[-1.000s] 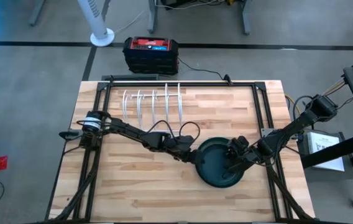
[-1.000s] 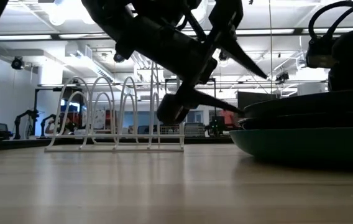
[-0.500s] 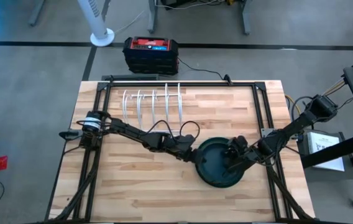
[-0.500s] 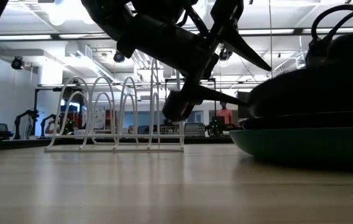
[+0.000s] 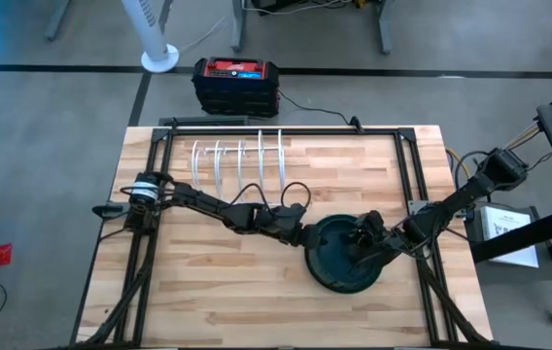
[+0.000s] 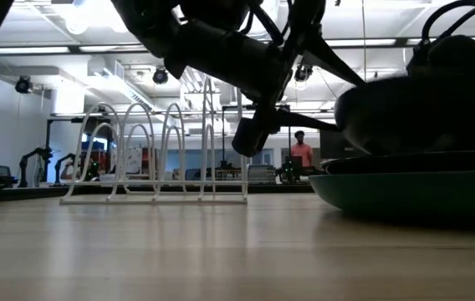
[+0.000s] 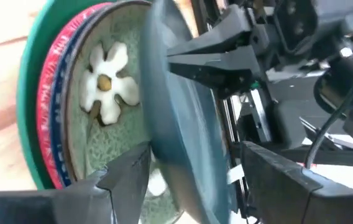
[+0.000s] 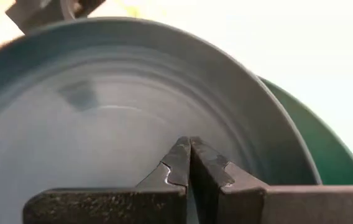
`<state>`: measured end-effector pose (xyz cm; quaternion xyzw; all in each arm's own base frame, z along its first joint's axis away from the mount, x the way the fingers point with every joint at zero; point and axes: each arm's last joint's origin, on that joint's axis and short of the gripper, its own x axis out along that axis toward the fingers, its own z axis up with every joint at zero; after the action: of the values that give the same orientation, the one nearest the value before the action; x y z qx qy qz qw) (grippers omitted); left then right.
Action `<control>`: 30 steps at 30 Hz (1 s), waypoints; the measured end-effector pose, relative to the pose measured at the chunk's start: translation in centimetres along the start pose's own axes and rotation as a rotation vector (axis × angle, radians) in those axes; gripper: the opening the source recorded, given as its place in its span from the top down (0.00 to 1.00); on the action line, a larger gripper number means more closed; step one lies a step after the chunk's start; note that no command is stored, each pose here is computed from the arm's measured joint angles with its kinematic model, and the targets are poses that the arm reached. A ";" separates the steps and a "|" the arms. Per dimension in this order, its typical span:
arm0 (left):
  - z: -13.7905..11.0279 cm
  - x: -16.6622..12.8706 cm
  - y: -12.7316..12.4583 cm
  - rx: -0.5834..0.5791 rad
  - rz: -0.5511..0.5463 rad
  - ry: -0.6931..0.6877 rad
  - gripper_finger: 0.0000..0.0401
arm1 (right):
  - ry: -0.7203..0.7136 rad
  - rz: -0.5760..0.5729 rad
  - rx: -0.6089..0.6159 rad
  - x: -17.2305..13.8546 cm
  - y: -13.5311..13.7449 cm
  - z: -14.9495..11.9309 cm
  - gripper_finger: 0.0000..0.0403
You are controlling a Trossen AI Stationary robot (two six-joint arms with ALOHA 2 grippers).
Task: Sort dishes
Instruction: Put the dark blue plate into the white dish rack
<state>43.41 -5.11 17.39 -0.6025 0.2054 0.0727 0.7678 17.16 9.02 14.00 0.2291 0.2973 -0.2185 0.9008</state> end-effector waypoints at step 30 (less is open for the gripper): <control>0.3 2.1 1.3 -0.011 0.098 0.041 0.95 | -0.046 0.011 -0.014 0.0 0.1 0.1 1.00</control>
<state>44.90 -4.81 15.47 -0.5971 0.2500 0.0990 0.7558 17.30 9.03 14.12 0.2194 0.2768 -0.2169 0.9101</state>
